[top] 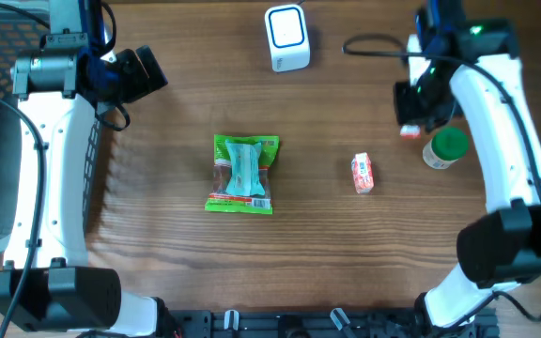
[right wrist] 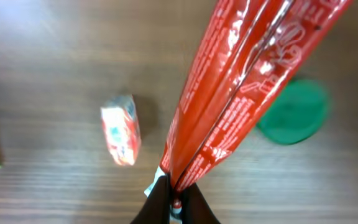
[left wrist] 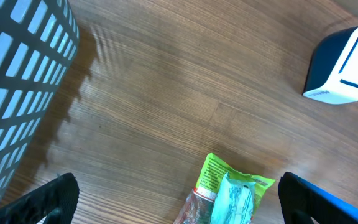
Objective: Scan the item barcode
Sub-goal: 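Carry the stick packet right and set it beside the tissue pack, then lower the right gripper onto the red tissue pack and grasp it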
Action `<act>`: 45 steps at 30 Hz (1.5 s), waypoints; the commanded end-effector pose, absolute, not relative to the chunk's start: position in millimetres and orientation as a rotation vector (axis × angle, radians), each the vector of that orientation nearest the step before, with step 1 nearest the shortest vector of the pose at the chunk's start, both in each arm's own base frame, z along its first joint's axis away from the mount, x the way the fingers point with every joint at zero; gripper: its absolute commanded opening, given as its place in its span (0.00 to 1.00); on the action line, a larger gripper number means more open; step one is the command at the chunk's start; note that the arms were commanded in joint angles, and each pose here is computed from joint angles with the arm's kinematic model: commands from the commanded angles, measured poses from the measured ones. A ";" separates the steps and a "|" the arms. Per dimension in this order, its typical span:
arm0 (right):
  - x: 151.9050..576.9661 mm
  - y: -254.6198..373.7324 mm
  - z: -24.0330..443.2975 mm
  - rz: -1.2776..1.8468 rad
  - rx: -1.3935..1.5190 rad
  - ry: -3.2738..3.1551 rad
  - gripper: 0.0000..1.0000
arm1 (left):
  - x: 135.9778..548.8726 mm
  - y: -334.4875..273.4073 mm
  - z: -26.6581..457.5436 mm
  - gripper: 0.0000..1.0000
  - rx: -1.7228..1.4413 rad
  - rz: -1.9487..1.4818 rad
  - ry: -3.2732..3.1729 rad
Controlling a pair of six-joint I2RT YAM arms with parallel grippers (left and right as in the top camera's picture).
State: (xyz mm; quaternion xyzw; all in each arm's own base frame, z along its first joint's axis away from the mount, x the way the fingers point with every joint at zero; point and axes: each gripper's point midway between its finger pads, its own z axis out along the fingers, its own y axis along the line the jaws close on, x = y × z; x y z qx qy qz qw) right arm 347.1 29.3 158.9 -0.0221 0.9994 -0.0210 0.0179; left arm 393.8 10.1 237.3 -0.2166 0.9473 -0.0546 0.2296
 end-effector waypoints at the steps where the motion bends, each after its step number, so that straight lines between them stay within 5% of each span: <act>1: 322.9 31.5 107.9 -0.041 0.005 3.238 0.04 | 394.0 12.2 236.8 1.00 -0.581 -0.136 2.608; 8: 306.9 -2.2 68.7 -0.364 0.151 3.238 0.05 | 393.8 12.2 236.6 1.00 -0.581 -0.136 2.609; 12: 308.0 -2.1 66.2 -0.361 0.144 3.232 0.42 | 393.9 12.2 236.8 1.00 -0.581 -0.136 2.609; 16: 306.7 -2.4 81.3 -0.366 0.096 3.254 0.50 | 393.8 12.2 236.6 1.00 -0.581 -0.136 2.609; 21: 306.2 6.3 115.9 -0.298 0.098 3.281 0.53 | 393.8 12.2 236.6 1.00 -0.581 -0.136 2.609; 26: 294.5 58.8 124.8 0.154 0.060 3.355 0.52 | 393.8 12.2 236.6 1.00 -0.581 -0.136 2.609; 40: 318.3 82.7 59.5 0.147 0.023 3.211 0.59 | 393.9 12.2 236.8 1.00 -0.581 -0.136 2.609; 45: 309.9 115.6 50.7 0.467 -0.044 3.203 0.55 | 393.8 12.2 236.6 1.00 -0.581 -0.136 2.609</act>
